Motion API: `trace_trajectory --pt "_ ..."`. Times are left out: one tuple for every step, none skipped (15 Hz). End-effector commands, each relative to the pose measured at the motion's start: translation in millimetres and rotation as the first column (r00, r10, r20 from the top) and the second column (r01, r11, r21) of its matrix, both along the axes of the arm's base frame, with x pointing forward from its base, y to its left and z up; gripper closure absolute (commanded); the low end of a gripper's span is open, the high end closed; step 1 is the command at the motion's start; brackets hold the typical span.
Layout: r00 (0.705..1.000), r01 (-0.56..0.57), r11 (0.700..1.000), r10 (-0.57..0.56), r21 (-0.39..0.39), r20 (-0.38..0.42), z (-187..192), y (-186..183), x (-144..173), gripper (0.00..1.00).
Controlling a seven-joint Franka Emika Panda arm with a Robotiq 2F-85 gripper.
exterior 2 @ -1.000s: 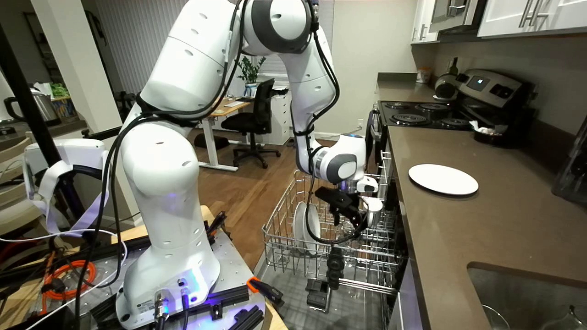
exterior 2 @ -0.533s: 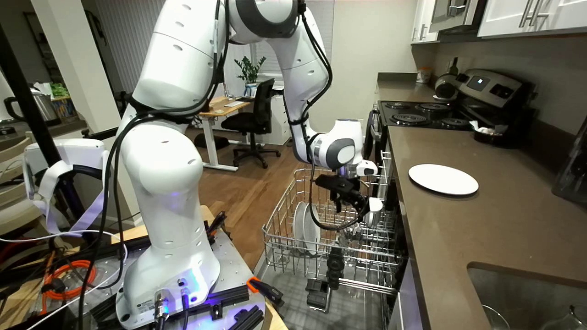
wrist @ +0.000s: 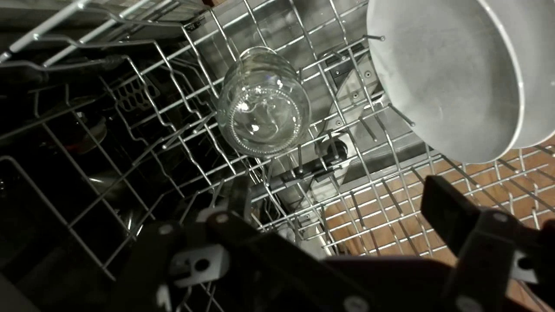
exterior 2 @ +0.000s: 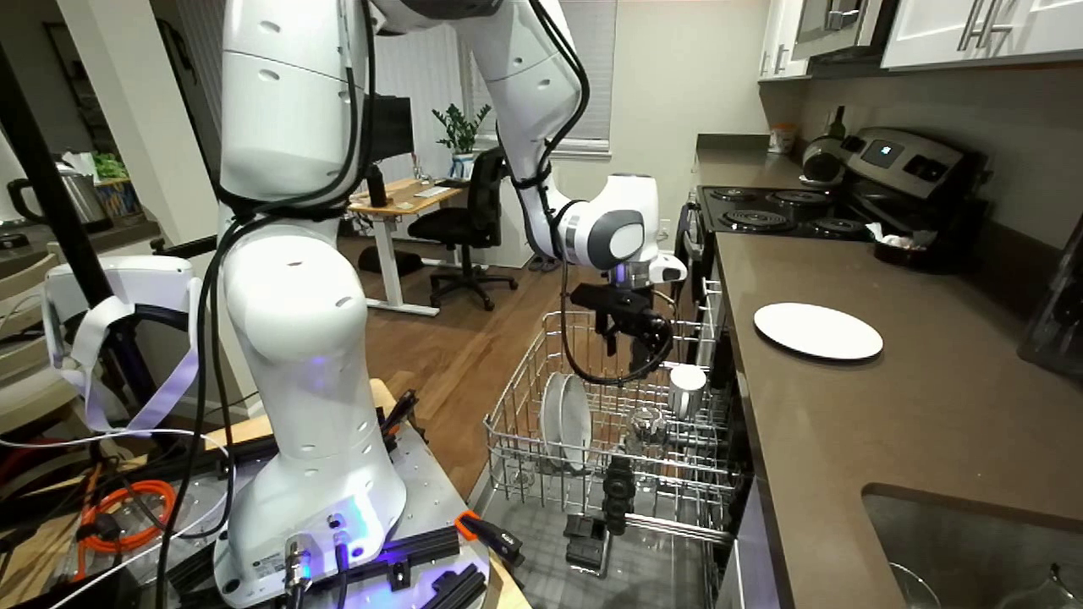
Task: Move the glass jar to the right
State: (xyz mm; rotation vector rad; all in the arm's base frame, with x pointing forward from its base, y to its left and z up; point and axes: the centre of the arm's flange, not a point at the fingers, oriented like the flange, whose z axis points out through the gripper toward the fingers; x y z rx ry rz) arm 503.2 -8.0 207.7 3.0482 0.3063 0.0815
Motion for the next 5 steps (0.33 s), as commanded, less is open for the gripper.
trace_trajectory --pt "0.998 -0.058 0.997 0.059 0.046 -0.026 29 -2 -14 0.00" --pt "0.997 -0.072 0.995 0.075 0.067 -0.033 32 -1 -15 0.00" --pt "0.999 -0.037 0.999 0.037 0.031 -0.017 18 4 -4 0.00" --pt "0.999 -0.049 0.998 0.050 0.042 -0.020 22 5 -5 0.00" --pt "0.998 -0.054 0.997 0.055 0.047 -0.020 24 5 -6 0.00"
